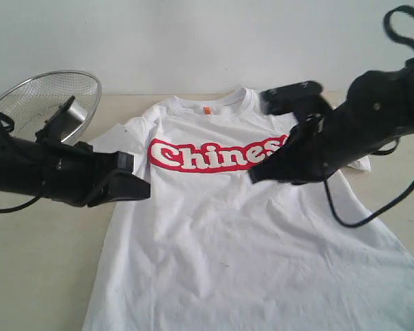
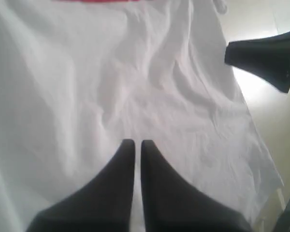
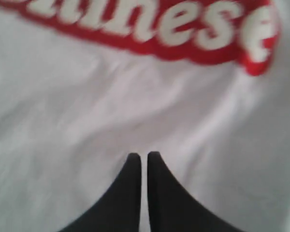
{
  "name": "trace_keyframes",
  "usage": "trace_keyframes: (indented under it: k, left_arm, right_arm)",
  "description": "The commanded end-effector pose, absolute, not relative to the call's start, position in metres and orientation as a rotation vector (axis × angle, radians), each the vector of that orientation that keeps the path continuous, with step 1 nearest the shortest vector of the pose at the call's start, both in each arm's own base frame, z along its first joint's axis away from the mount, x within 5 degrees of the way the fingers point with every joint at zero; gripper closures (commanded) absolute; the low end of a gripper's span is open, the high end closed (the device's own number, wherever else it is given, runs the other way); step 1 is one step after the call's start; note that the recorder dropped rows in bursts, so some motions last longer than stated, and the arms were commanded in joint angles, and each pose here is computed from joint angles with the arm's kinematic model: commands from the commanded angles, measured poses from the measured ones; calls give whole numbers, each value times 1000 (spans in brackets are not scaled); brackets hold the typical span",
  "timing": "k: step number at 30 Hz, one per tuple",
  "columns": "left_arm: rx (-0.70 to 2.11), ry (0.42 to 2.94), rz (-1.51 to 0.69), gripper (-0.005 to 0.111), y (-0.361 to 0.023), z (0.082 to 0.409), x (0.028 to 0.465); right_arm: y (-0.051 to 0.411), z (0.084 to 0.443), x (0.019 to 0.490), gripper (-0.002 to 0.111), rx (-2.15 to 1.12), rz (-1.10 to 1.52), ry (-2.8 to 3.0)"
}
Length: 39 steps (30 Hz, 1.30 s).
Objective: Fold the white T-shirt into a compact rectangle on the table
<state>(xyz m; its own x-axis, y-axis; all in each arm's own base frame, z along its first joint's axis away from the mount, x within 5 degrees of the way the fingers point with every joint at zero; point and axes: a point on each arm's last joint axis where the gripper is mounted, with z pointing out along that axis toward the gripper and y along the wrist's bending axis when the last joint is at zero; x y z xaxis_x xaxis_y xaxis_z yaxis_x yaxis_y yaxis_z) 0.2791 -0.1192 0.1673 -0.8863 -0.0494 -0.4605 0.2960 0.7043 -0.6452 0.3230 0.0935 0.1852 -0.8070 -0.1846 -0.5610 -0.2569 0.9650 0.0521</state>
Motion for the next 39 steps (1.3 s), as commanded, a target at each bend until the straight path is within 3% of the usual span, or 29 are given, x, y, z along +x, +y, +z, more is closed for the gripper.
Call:
trace_keyframes:
  k: [1, 5, 14, 17, 20, 22, 33, 39]
  left_arm:
    - [190, 2491, -1042, 102, -124, 151, 297]
    - [179, 2551, -1162, 102, -132, 124, 305]
    - [168, 2601, -1318, 102, -140, 101, 310]
    - [179, 2604, -1318, 102, -140, 100, 309]
    - [179, 2605, -1315, 102, -140, 100, 309]
    - [169, 2608, -1297, 102, -140, 100, 310]
    - [144, 2613, -1176, 102, -136, 98, 320]
    - [161, 2594, -1194, 102, -139, 100, 329]
  right_arm:
    - [42, 198, 343, 108, -16, 121, 2519]
    - [8, 213, 364, 108, 83, 77, 2532]
    - [-15, 245, 427, 105, -264, -171, 2677]
    - [-19, 241, 445, 87, -296, -244, 2711]
    - [-23, 232, 461, 61, -310, -289, 2731]
    - [-24, 221, 470, 54, -310, -302, 2753]
    - [-25, 163, 485, 58, -314, -295, 2887]
    - [-25, 155, 483, 57, -285, -284, 2941]
